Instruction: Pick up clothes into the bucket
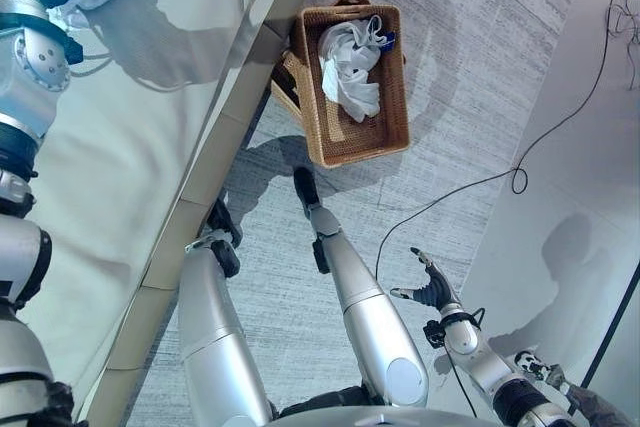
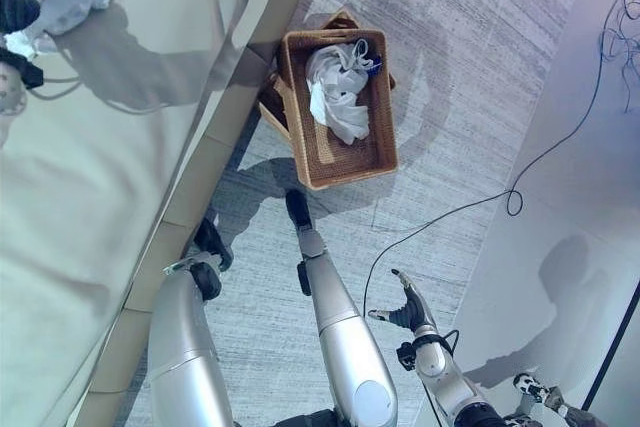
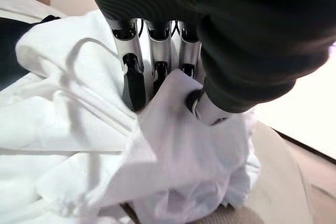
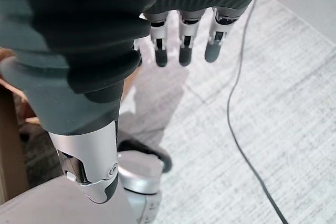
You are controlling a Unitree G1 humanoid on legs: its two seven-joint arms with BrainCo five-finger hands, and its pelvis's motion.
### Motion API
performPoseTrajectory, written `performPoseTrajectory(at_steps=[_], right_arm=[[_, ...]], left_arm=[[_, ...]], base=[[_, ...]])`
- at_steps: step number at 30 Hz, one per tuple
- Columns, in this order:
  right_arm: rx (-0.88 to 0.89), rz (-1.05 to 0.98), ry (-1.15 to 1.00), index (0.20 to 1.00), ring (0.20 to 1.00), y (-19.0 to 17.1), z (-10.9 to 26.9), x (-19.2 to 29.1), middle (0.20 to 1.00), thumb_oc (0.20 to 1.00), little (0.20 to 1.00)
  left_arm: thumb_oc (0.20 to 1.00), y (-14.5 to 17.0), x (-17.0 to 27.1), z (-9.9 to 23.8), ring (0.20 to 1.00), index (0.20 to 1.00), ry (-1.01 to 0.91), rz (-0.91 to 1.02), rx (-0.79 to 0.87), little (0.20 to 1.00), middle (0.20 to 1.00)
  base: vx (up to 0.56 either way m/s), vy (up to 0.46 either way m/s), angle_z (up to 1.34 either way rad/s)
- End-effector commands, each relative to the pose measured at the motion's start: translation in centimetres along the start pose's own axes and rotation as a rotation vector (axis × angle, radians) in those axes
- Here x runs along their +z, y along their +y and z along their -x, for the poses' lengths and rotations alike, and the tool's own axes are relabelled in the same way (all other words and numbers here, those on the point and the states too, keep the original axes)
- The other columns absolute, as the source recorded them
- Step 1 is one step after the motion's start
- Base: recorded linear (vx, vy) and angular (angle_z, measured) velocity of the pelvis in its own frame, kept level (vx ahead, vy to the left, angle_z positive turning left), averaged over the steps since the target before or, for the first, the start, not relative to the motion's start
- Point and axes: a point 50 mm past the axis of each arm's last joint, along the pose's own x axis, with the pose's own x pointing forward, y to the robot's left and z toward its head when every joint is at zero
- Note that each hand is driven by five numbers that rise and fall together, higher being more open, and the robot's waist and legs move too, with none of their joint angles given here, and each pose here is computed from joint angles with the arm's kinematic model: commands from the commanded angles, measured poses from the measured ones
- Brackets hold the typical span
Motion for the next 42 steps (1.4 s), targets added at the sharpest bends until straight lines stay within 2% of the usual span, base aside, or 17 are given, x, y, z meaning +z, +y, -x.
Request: performPoseTrajectory(at_steps=[1, 6, 17, 23, 24, 25, 29, 35, 38, 40, 41, 42], right_arm=[[-0.019, 0.007, -0.06, 1.0, 1.0, -1.4, 0.0, 0.6, 1.0, 1.0, 1.0], [-0.037, 0.017, -0.06, 1.0, 1.0, -2.1, 0.0, 0.6, 1.0, 1.0, 1.0], [-0.145, 0.034, -0.162, 1.0, 1.0, -6.4, 0.8, 2.2, 1.0, 1.0, 1.0], [-0.243, 0.094, -0.395, 1.0, 1.0, -10.7, 1.7, 7.1, 1.0, 1.0, 1.0], [-0.242, 0.094, -0.395, 1.0, 1.0, -10.7, 1.7, 7.1, 1.0, 1.0, 1.0], [-0.256, 0.085, -0.478, 1.0, 1.0, -11.5, 2.0, 9.0, 1.0, 1.0, 1.0], [-0.265, 0.063, -0.555, 1.0, 1.0, -11.7, 2.2, 10.7, 1.0, 1.0, 1.0], [-0.192, -0.04, -0.8, 1.0, 1.0, -10.8, 2.3, 16.5, 1.0, 1.0, 1.0], [-0.073, -0.086, -0.933, 1.0, 1.0, -9.1, 2.7, 20.0, 1.0, 1.0, 1.0], [-0.021, -0.1, -0.951, 1.0, 1.0, -8.5, 2.6, 20.6, 1.0, 1.0, 1.0], [0.075, -0.116, -0.972, 1.0, 1.0, -7.6, 2.6, 21.6, 1.0, 1.0, 1.0], [0.075, -0.117, -0.972, 1.0, 1.0, -7.6, 2.6, 21.6, 1.0, 1.0, 1.0]], left_arm=[[0.2, 3.3, -2.1, 0.2, 0.2, 0.2, -0.01, -0.104, 0.085, 0.2, 0.2], [0.2, 3.4, -2.2, 1.1, 0.2, 0.2, -0.032, -0.065, 0.105, 0.2, 0.2], [0.2, 1.9, -1.7, 5.5, 0.2, 0.2, -0.097, 0.217, 0.116, 0.2, 0.2], [0.2, 2.0, -0.7, 7.9, 0.2, 0.2, -0.139, 0.513, 0.132, 0.2, 0.2], [0.2, 2.0, -0.7, 7.9, 0.2, 0.2, -0.139, 0.513, 0.132, 0.2, 0.2], [0.2, 1.9, -0.2, 8.4, 0.2, 0.2, -0.16, 0.602, 0.119, 0.2, 0.2], [0.2, 1.9, 0.7, 9.0, 0.2, 0.2, -0.199, 0.704, 0.102, 0.2, 0.2], [0.2, 2.5, 3.9, 9.7, 0.2, 0.2, -0.368, 0.856, 0.02, 0.2, 0.2], [0.2, 2.9, 6.1, 10.1, 0.2, 0.2, -0.475, 0.956, -0.05, 0.2, 0.2], [0.2, 2.9, 6.7, 10.2, 0.2, 0.2, -0.499, 0.98, -0.075, 0.2, 0.2], [0.2, 2.9, 7.9, 10.4, 0.2, 0.2, -0.553, 1.032, -0.13, 0.2, 0.2], [0.2, 2.9, 7.9, 10.3, 0.2, 0.2, -0.554, 1.033, -0.132, 0.2, 0.2]], base=[[-0.05, -0.014, -0.08], [-0.04, -0.027, -0.1], [0.0, -0.04, 0.13], [0.03, -0.065, 0.24], [0.11, -0.028, 0.27], [0.08, -0.022, 0.2], [0.08, -0.009, 0.12], [0.1, -0.015, 0.18], [0.1, -0.013, 0.12], [0.1, -0.015, 0.15], [0.07, -0.013, 0.1], [0.13, -0.02, 0.16]])
